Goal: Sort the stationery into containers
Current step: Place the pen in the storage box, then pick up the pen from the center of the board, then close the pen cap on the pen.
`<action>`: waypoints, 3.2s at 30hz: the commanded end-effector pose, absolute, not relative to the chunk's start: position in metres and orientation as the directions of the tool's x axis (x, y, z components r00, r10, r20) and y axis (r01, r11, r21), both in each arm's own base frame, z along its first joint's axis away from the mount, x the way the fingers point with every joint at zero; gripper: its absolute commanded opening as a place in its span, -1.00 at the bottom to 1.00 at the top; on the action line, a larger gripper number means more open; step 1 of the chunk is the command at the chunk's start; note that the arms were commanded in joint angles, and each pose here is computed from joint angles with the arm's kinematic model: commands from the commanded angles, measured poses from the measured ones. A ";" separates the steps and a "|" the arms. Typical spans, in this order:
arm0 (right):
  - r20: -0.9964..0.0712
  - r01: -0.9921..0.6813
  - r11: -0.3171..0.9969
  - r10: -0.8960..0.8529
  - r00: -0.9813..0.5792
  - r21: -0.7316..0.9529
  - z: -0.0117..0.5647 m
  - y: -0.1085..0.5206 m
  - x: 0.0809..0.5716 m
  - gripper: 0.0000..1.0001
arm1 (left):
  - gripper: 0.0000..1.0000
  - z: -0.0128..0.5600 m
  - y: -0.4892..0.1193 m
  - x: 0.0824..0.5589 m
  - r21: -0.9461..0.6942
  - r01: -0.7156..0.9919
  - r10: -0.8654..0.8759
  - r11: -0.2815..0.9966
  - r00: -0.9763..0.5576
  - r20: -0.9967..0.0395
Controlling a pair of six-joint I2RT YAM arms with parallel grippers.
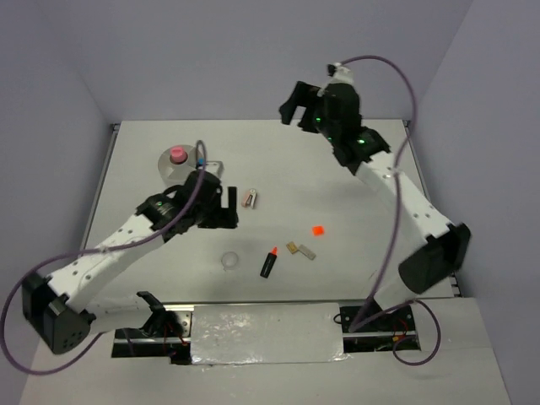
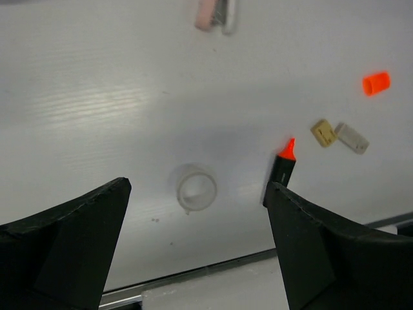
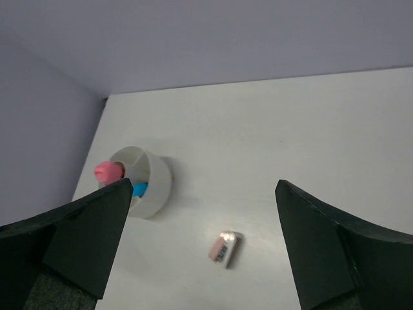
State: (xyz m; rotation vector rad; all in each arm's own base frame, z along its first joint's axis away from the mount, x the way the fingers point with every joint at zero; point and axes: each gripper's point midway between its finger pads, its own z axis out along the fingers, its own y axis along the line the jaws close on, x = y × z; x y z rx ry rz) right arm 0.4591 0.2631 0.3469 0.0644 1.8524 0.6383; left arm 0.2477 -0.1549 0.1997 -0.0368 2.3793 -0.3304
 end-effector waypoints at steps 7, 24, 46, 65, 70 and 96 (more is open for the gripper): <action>-0.717 0.056 0.938 0.298 -0.630 0.341 0.210 0.116 0.342 0.97 | 0.90 0.130 -0.267 0.240 -0.164 0.283 0.130 0.945 -0.785 -0.606; -0.614 0.031 0.918 0.289 -0.734 0.396 0.163 0.117 0.276 0.93 | 0.63 0.035 -0.297 0.186 -0.060 0.393 0.308 0.918 -0.798 -0.517; -0.591 0.070 0.897 0.345 -0.729 0.437 0.169 0.117 0.268 0.99 | -0.73 0.000 -0.290 0.165 -0.088 0.440 0.350 0.894 -0.807 -0.475; -0.403 0.811 0.553 0.798 -0.449 0.192 0.076 0.117 0.263 0.97 | -1.00 0.192 -0.268 0.186 -0.181 0.494 0.162 0.850 -0.573 -0.803; -0.405 0.847 0.505 0.818 -0.409 0.164 0.062 0.127 0.283 0.89 | -1.00 0.206 -0.261 0.176 -0.231 0.518 0.124 0.823 -0.561 -0.818; -0.396 0.880 0.465 0.829 -0.394 0.098 -0.006 0.137 0.278 -0.27 | -1.00 0.222 -0.256 0.163 -0.202 0.614 0.190 0.763 -0.511 -0.838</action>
